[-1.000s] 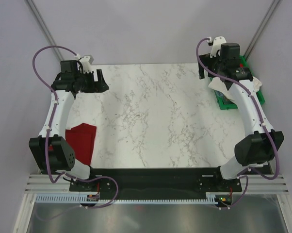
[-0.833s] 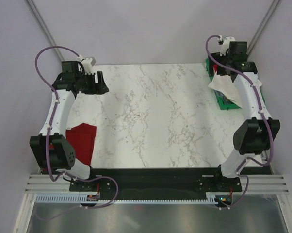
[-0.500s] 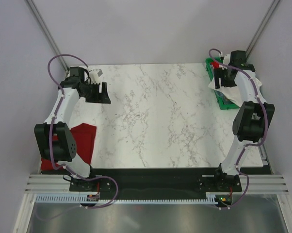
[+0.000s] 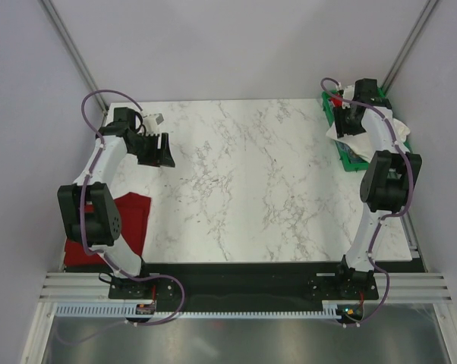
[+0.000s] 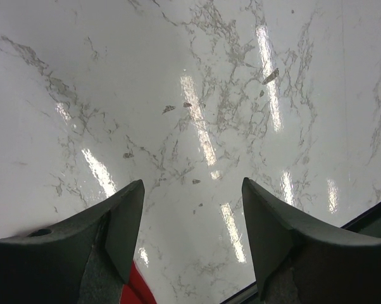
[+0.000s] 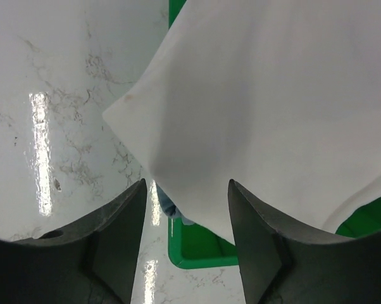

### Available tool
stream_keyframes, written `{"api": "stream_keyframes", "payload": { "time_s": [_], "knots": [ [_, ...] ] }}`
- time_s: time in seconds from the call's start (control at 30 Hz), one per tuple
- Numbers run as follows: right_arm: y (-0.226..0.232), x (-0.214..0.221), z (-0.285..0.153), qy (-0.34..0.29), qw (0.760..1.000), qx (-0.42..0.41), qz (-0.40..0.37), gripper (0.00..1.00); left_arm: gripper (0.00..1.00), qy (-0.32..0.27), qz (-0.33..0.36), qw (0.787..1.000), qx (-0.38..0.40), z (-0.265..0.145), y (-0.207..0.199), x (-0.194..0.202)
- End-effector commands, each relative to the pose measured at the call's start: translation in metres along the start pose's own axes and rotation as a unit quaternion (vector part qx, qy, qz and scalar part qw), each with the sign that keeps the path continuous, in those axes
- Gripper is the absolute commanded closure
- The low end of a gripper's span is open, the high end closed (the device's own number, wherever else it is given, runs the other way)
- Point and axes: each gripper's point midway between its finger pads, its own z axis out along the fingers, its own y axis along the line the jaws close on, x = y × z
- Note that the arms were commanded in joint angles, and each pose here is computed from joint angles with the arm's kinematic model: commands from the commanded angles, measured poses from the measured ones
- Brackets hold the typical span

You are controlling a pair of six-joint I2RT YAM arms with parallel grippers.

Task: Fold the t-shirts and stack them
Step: Grab the tshirt from the pile

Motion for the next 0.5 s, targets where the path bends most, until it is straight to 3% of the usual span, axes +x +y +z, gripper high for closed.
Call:
{"api": "stream_keyframes", "payload": {
  "time_s": [0.0, 0.17, 0.23, 0.4, 0.47],
  "knots": [
    [-0.013, -0.016, 0.004, -0.017, 0.999, 0.027, -0.004, 0.39, 0.29, -0.011, 0.015, 1.000, 0.012, -0.004, -0.005, -0.009],
    [-0.015, -0.017, 0.014, -0.014, 0.999, 0.029, -0.003, 0.48, 0.29, -0.008, 0.012, 1.000, 0.010, -0.002, -0.004, -0.008],
    [-0.016, -0.021, 0.013, -0.020, 0.999, 0.031, -0.003, 0.64, 0.29, -0.007, 0.011, 1.000, 0.010, -0.002, -0.003, -0.007],
    [-0.026, -0.037, -0.008, -0.047, 0.997, 0.054, -0.004, 0.80, 0.29, -0.008, 0.012, 1.000, 0.008, -0.003, -0.003, -0.007],
    [-0.028, -0.046, -0.026, -0.066, 0.996, 0.059, -0.007, 0.95, 0.29, -0.008, 0.012, 1.000, 0.010, -0.002, -0.003, -0.008]
  ]
}}
